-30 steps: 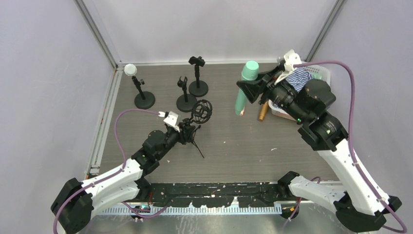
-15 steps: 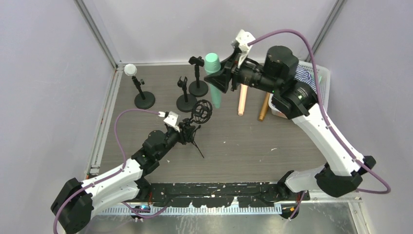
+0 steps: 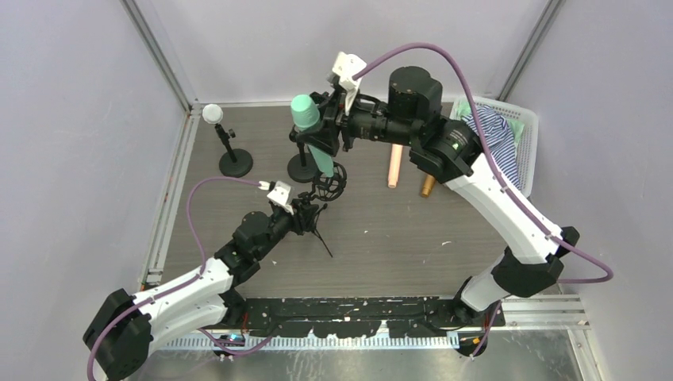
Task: Attach the microphones to the stand
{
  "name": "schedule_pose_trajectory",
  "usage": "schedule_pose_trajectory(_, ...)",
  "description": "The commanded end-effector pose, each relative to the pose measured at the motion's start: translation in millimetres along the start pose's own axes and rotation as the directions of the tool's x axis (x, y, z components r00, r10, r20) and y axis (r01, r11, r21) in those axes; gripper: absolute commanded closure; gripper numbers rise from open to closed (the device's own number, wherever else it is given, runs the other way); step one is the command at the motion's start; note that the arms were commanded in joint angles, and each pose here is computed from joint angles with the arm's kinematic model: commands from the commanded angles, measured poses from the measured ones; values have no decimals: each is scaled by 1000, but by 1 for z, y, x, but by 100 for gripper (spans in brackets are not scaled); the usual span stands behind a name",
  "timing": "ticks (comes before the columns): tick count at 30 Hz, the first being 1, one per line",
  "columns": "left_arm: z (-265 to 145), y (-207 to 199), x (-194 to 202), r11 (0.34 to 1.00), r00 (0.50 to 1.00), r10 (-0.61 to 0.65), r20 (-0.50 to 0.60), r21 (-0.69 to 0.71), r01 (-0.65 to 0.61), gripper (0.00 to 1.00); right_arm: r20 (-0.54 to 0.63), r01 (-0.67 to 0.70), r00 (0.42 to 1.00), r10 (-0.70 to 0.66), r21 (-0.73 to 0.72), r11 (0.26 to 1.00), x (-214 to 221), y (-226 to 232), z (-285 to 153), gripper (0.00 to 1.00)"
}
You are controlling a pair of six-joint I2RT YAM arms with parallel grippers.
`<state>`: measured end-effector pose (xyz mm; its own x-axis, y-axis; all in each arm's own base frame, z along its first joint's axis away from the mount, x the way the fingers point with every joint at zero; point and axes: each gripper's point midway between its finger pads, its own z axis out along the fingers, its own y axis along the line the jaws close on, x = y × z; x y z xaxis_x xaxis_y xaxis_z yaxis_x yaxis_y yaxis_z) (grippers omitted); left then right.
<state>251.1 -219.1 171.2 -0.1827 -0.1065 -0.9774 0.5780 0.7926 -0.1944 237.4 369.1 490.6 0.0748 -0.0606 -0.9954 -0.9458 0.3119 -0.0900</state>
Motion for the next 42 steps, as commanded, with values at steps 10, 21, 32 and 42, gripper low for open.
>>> schedule_pose_trajectory(10,-1,-4,20,1000,996,-2,-91,18,3,100,-81,104,991,-110,-78,992,16,25,42,99)
schedule_pose_trajectory(21,-2,-4,24,1000,995,-4,-100,22,6,100,-202,220,954,-222,-31,975,48,18,55,99)
schedule_pose_trajectory(32,-1,-4,25,1000,995,-4,-102,22,6,100,-317,260,912,-260,-43,965,82,16,55,100)
schedule_pose_trajectory(42,-2,-3,28,1000,994,-5,-109,20,7,100,-385,240,889,-247,-67,968,111,19,59,100)
